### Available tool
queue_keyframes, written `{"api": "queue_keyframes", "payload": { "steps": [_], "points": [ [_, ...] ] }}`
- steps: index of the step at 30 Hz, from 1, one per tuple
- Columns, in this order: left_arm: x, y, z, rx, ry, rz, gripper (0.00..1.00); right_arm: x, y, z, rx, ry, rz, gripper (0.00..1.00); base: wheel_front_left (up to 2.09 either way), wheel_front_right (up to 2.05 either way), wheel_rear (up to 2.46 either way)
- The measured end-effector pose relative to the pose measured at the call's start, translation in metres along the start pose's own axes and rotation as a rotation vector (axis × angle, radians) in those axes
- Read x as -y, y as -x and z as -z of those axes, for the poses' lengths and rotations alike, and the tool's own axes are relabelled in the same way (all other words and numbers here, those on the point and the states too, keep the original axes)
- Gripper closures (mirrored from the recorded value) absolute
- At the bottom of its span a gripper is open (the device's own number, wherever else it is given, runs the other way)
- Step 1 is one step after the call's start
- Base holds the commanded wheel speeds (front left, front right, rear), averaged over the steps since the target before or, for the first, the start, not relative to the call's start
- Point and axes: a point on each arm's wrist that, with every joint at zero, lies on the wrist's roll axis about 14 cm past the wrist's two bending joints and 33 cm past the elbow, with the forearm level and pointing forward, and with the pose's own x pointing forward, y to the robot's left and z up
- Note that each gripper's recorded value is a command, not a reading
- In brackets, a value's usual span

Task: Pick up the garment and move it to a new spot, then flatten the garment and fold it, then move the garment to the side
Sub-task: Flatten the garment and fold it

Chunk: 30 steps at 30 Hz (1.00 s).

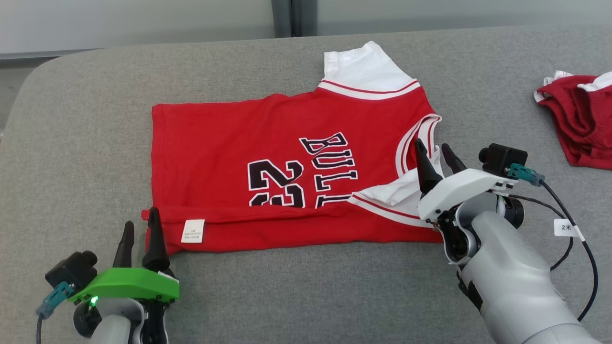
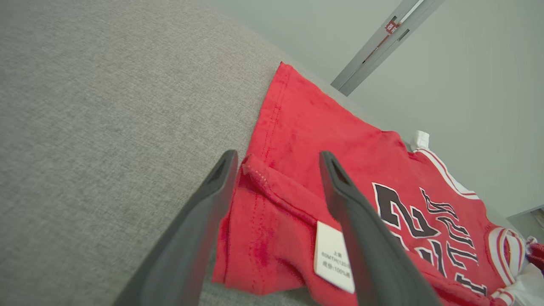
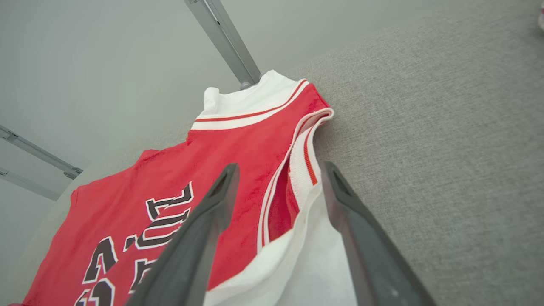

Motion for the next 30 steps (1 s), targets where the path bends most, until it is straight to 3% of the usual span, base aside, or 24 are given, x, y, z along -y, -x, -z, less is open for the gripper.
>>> {"api": "queue_keyframes", "payload": {
  "steps": [4, 10, 14, 25, 26, 29, 30],
  "points": [
    [-0.007, 0.011, 0.003, -0.008, -0.006, -0.01, 0.0, -0.003, 0.0, -0.021, 0.056, 0.016, -0.014, 0.0, 0.0, 0.0, 0.0],
    [-0.014, 0.023, 0.016, -0.09, -0.004, -0.038, 0.0, -0.004, 0.012, -0.069, 0.196, 0.143, -0.054, 0.0, 0.0, 0.0, 0.0],
    [-0.019, 0.031, 0.028, -0.166, 0.007, -0.071, 0.0, -0.001, 0.034, -0.07, 0.236, 0.193, -0.051, 0.0, 0.0, 0.0, 0.0],
    [-0.016, 0.028, 0.041, -0.24, 0.086, -0.118, 0.0, 0.02, 0.083, -0.047, 0.246, 0.181, 0.017, 0.0, 0.0, 0.0, 0.0],
    [-0.016, 0.027, 0.043, -0.249, 0.09, -0.121, 0.08, 0.022, 0.086, -0.044, 0.24, 0.183, 0.022, 0.0, 0.0, 0.0, 0.0],
    [-0.017, 0.026, 0.048, -0.274, 0.093, -0.134, 0.52, 0.028, 0.093, -0.031, 0.202, 0.179, 0.042, 0.0, 0.0, 0.0, 0.0],
    [-0.017, 0.025, 0.05, -0.279, 0.094, -0.134, 0.61, 0.03, 0.095, -0.027, 0.189, 0.176, 0.048, 0.0, 0.0, 0.0, 0.0]
  ]
}}
